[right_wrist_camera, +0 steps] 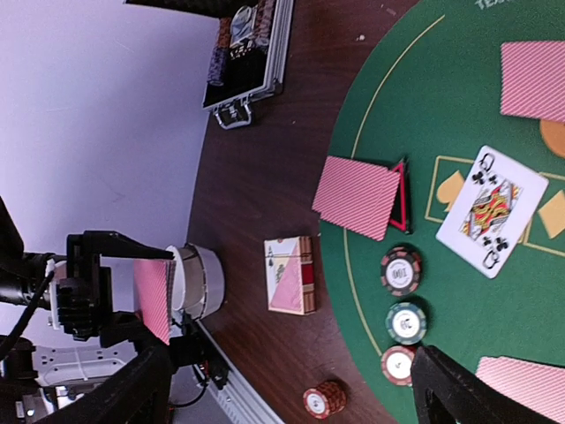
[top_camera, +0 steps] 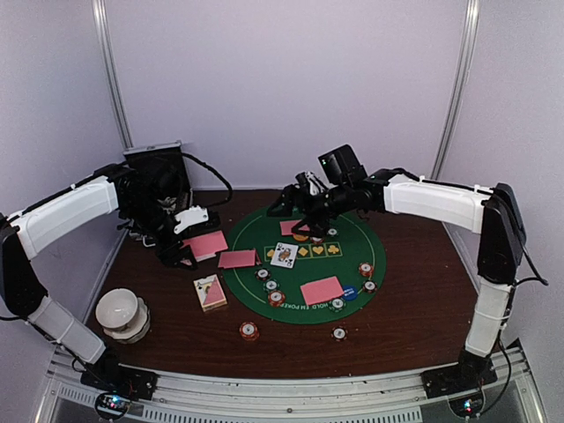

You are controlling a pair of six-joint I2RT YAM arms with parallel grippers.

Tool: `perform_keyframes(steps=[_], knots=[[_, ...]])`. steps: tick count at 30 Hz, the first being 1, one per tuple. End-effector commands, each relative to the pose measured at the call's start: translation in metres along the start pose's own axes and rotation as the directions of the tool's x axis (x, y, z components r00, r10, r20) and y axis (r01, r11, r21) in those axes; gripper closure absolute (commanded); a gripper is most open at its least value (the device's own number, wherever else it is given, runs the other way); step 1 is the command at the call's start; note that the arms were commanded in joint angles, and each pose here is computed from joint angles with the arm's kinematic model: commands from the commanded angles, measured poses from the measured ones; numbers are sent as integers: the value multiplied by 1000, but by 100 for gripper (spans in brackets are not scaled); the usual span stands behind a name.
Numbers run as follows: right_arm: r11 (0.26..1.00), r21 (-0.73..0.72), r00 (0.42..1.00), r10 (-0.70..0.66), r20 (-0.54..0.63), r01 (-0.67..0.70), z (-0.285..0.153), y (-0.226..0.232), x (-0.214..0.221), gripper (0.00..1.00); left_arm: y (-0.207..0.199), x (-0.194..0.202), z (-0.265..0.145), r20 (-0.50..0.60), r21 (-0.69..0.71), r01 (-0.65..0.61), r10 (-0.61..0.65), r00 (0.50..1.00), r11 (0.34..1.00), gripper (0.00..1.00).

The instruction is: Distribute texas hold em gaming equipment

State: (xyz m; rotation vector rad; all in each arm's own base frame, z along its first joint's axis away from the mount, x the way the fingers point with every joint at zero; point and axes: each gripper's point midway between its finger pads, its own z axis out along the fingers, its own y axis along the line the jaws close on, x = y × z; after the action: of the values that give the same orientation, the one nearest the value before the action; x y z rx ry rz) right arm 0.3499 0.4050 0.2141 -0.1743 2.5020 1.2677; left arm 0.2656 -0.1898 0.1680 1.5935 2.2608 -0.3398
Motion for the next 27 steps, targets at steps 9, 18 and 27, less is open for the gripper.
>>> perform_keyframes(steps=[9, 18, 27], knots=[[957, -258, 972, 76, -224, -134, 44, 60, 43, 5, 2, -10, -9, 43, -2, -9, 9, 999, 1000, 100], [929, -335, 961, 65, -268, -156, 61, 85, 59, 6, 1, -10, -9, 44, 1, -11, 11, 999, 1000, 100], [920, -353, 948, 57, -314, -172, 81, 96, 71, 8, 1, -13, -11, 56, 2, -14, 14, 998, 1000, 100]])
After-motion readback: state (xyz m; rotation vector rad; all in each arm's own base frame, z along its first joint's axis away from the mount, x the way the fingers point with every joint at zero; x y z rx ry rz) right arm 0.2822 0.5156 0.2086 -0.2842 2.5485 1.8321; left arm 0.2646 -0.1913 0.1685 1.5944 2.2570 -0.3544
